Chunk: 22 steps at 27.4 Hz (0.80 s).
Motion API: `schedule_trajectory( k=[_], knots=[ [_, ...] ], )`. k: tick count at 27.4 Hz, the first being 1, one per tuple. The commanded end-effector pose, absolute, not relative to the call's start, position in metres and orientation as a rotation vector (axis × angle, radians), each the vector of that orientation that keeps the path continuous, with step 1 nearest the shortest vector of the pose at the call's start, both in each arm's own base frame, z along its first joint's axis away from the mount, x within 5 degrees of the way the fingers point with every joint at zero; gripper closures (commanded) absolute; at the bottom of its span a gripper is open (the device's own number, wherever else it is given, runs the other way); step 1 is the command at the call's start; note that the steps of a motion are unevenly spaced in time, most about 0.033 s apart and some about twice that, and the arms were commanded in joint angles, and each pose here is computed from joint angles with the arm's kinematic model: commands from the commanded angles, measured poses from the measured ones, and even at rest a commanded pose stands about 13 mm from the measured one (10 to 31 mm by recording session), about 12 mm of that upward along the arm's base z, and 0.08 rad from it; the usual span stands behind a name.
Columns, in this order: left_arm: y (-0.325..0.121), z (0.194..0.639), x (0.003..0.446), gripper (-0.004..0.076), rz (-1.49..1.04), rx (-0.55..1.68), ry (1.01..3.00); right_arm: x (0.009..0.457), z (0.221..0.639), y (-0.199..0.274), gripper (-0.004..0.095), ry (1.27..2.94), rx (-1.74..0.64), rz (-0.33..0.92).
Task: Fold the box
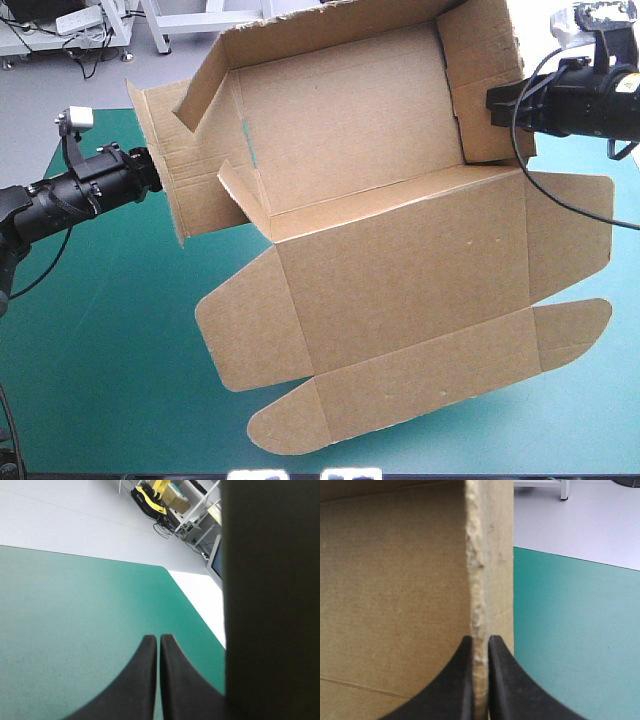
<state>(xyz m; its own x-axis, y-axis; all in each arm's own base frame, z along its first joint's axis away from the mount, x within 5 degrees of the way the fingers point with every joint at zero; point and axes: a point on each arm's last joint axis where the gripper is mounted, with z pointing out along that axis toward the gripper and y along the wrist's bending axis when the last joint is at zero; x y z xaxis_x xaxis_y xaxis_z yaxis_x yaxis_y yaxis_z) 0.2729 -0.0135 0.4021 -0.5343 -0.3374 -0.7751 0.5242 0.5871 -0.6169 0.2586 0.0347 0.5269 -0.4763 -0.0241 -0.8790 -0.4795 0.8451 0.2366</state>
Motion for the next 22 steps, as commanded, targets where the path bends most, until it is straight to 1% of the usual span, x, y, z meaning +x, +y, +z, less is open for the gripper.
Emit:
schedule_trajectory(
  k=[1, 6, 10, 14, 19, 22],
  knots=[
    [-0.017, 0.425, 0.263, 0.0714, -1.163, 0.174, 1.724, 0.256, 0.543, 0.036, 0.0909, 1.895, -0.343, 0.598],
    [-0.02, 0.433, 0.26, 0.0714, -1.27, 0.17, 1.646, 0.273, 0.522, 0.033, 0.0908, 1.927, -0.311, 0.582],
    [-0.02, 0.434, 0.26, 0.0714, -1.282, 0.168, 1.635, 0.28, 0.512, 0.032, 0.0908, 1.939, -0.298, 0.579],
    [-0.021, 0.433, 0.259, 0.0713, -1.283, 0.18, 1.643, 0.28, 0.511, 0.032, 0.0908, 1.936, -0.299, 0.576],
    [-0.023, 0.431, 0.257, 0.068, -1.301, 0.22, 1.66, 0.28, 0.513, 0.033, 0.0908, 1.919, -0.298, 0.593],
    [-0.024, 0.432, 0.256, 0.0644, -1.313, 0.233, 1.659, 0.28, 0.513, 0.033, 0.0908, 1.919, -0.298, 0.593]
  ],
)
